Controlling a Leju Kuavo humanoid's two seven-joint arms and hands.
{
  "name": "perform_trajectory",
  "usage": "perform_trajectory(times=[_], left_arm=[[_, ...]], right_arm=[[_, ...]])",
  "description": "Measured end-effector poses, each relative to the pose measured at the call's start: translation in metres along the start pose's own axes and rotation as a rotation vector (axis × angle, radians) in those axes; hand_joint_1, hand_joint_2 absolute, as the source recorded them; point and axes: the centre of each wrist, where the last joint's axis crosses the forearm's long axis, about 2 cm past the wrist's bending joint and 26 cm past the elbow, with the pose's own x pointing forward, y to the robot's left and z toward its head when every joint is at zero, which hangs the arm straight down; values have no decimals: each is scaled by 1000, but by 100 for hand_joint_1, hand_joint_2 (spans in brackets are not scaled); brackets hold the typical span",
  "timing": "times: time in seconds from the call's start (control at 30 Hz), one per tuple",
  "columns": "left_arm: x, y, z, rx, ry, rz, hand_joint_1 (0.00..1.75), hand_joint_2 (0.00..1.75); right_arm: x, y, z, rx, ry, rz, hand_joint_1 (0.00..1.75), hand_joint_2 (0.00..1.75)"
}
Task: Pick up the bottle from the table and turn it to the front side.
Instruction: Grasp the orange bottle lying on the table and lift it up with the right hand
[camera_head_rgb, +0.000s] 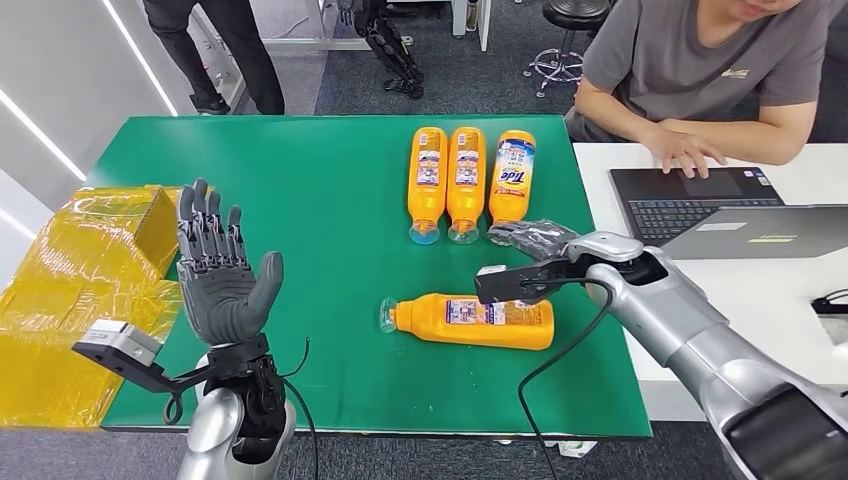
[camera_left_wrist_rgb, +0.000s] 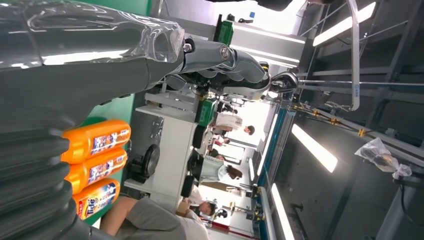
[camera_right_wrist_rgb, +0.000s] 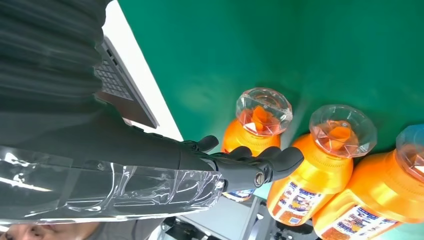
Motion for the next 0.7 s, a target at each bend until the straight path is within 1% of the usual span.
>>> perform_trajectory(times=[0.17, 0.27, 0.4, 0.53, 0.7], left_arm=[[0, 1, -1, -10, -4, -6, 0, 175], [0, 3, -1, -12, -7, -15, 0, 175], [0, 2, -1, -10, -8, -17, 0, 175], [0, 1, -1, -10, -9, -19, 0, 175], [0, 0, -1, 0, -10, -23, 0, 175]], right_arm=[[8, 15, -6, -133, -33, -21, 0, 175], [20, 27, -10, -208, -66, -44, 0, 175], [38, 44, -13, -277, -77, -53, 0, 175], [53, 59, -13, -293, -110, -84, 0, 175], [62, 66, -13, -273, -158, -142, 0, 175]])
